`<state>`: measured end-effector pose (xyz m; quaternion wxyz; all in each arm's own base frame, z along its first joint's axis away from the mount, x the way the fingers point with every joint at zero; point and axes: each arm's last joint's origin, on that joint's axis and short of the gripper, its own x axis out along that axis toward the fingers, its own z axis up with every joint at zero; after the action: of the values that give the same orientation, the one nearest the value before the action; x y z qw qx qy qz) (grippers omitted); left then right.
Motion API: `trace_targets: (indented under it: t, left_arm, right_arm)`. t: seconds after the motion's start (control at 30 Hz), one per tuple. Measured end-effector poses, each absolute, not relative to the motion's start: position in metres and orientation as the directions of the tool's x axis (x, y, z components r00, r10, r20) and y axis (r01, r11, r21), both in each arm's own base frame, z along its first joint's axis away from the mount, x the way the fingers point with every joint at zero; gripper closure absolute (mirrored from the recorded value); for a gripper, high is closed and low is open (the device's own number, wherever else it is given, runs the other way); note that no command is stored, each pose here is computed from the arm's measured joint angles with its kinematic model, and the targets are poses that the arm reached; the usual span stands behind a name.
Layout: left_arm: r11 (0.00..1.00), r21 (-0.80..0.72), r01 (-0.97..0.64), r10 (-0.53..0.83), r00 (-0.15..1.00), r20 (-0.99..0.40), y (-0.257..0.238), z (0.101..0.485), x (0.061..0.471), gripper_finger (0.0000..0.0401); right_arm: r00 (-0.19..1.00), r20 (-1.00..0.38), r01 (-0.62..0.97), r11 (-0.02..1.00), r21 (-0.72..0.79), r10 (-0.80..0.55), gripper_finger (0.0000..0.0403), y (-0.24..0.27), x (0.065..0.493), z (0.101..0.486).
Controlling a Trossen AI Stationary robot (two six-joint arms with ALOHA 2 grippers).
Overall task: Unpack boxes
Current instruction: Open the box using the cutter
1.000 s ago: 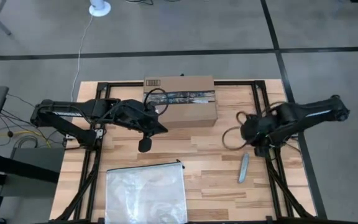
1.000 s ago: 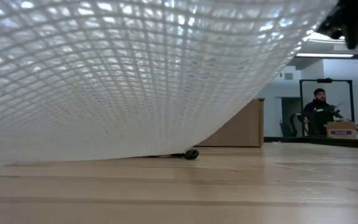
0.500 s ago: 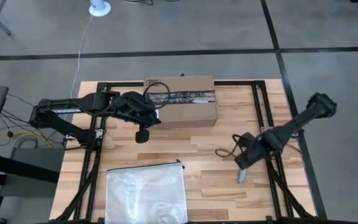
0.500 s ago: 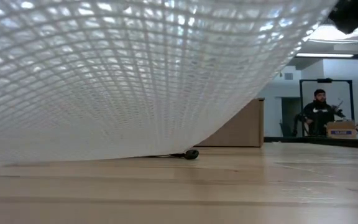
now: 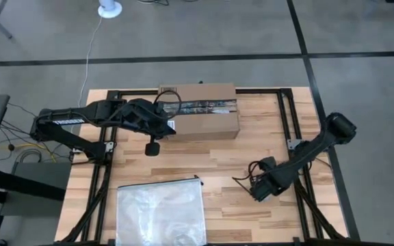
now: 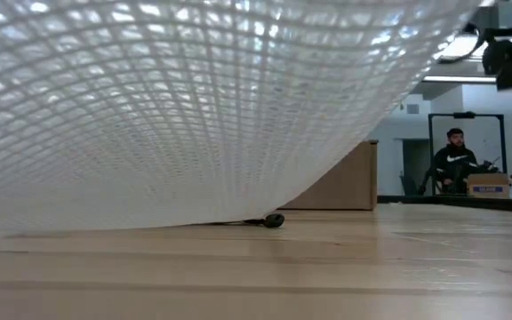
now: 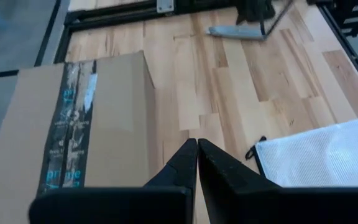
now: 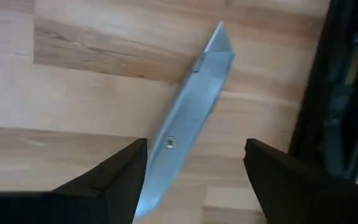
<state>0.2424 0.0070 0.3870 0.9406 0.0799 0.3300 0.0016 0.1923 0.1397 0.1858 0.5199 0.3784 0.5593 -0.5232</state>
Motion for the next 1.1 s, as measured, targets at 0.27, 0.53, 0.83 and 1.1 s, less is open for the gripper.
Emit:
trace_targets:
  t: [0.27,0.53,0.83,1.1]
  left_arm:
    - [0.984,0.166,0.068,0.055,0.768,-0.638,0.007,0.386,0.240,0.0401]
    - [0.983,0.167,0.069,0.055,0.765,-0.642,0.007,0.385,0.240,0.0401]
    - [0.985,0.160,0.062,0.057,0.759,-0.649,0.007,0.384,0.240,0.0401]
    - [0.986,0.158,0.062,0.057,0.758,-0.650,0.007,0.384,0.240,0.0401]
  right_arm:
    - [-0.265,-0.949,0.961,0.039,-0.275,-0.172,0.0148,0.152,0.196,0.151]
    - [-0.181,-0.973,0.983,-0.059,-0.175,-0.141,0.0148,0.151,0.181,0.123]
    - [-0.109,-0.981,0.994,-0.036,-0.105,-0.161,0.0183,0.145,0.180,0.119]
    - [-0.080,-0.982,0.997,-0.020,-0.077,-0.172,0.0241,0.146,0.181,0.119]
